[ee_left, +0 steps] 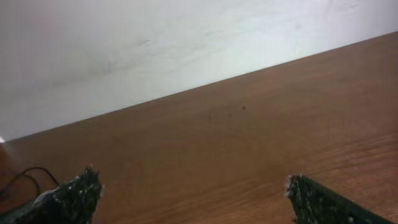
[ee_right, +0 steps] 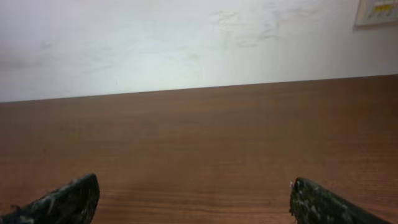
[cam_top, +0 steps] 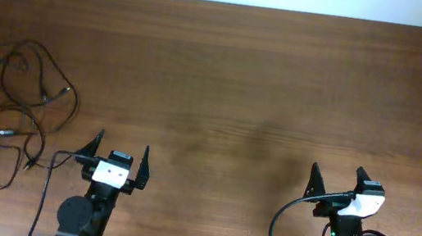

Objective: Untangle cables

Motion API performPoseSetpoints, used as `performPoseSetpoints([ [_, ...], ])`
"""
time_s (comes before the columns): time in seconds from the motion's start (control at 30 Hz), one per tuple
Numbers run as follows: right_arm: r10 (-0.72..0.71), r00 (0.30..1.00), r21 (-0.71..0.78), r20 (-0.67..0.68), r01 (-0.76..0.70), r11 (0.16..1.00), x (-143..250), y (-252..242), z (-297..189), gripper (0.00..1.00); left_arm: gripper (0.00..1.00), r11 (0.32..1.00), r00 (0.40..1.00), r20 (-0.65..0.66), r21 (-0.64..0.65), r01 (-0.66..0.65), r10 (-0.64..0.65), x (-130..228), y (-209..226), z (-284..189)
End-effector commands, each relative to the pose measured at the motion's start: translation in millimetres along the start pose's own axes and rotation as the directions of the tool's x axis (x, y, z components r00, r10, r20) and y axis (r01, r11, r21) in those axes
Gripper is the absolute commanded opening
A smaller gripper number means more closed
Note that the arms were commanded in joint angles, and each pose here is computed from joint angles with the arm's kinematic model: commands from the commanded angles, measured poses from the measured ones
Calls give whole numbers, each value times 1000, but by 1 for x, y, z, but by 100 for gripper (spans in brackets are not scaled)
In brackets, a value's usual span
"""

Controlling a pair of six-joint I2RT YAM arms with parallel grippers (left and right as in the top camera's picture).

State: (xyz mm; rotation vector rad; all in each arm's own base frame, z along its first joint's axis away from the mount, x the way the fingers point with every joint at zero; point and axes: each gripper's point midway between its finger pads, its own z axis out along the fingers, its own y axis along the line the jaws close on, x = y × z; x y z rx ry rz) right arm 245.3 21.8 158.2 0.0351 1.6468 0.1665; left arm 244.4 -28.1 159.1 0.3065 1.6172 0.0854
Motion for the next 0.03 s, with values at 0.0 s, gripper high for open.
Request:
performPoseSetpoints([
  [0.0,-1,1000,16,-2,1,1000,2,-3,0,99,99,1000,1000,-3,-13,-11,11,2,2,0],
])
